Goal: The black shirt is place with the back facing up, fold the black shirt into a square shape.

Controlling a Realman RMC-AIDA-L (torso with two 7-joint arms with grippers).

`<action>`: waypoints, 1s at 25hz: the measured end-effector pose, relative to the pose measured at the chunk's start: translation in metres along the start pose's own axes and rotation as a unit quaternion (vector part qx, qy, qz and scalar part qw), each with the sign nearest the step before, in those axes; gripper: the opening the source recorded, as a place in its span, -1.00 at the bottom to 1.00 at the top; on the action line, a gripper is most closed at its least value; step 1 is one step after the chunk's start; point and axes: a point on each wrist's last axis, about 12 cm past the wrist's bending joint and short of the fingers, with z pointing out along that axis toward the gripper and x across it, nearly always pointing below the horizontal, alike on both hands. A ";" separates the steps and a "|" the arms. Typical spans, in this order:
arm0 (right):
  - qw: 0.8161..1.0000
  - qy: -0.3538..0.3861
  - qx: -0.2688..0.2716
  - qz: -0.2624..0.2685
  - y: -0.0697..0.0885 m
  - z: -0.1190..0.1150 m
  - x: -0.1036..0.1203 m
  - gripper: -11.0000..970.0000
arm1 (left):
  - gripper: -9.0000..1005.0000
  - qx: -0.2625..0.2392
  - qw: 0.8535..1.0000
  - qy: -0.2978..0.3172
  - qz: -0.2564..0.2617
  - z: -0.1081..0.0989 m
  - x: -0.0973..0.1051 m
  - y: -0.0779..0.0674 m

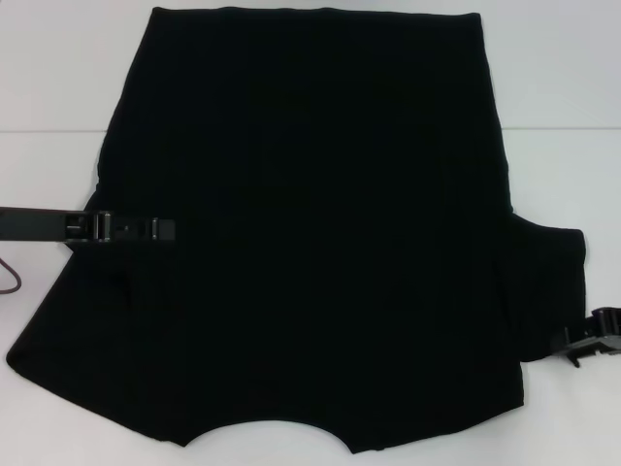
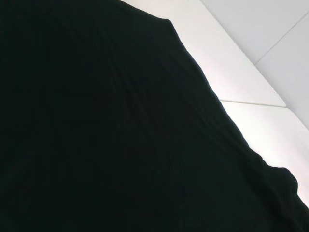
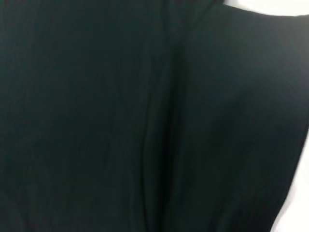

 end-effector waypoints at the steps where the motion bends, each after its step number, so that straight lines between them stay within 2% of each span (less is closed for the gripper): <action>1: 1.000 -0.001 -0.002 -0.001 0.002 0.001 -0.001 -0.13 | 0.18 0.000 1.000 0.000 0.000 0.000 0.000 0.000; 16: 1.000 -0.009 -0.005 0.000 0.009 0.009 -0.009 -0.24 | 0.18 0.001 1.000 0.000 0.001 0.002 -0.001 -0.001; 25: 1.000 -0.017 -0.013 0.007 0.010 0.008 -0.011 -0.60 | 0.18 0.000 1.000 -0.001 0.000 0.001 -0.001 -0.001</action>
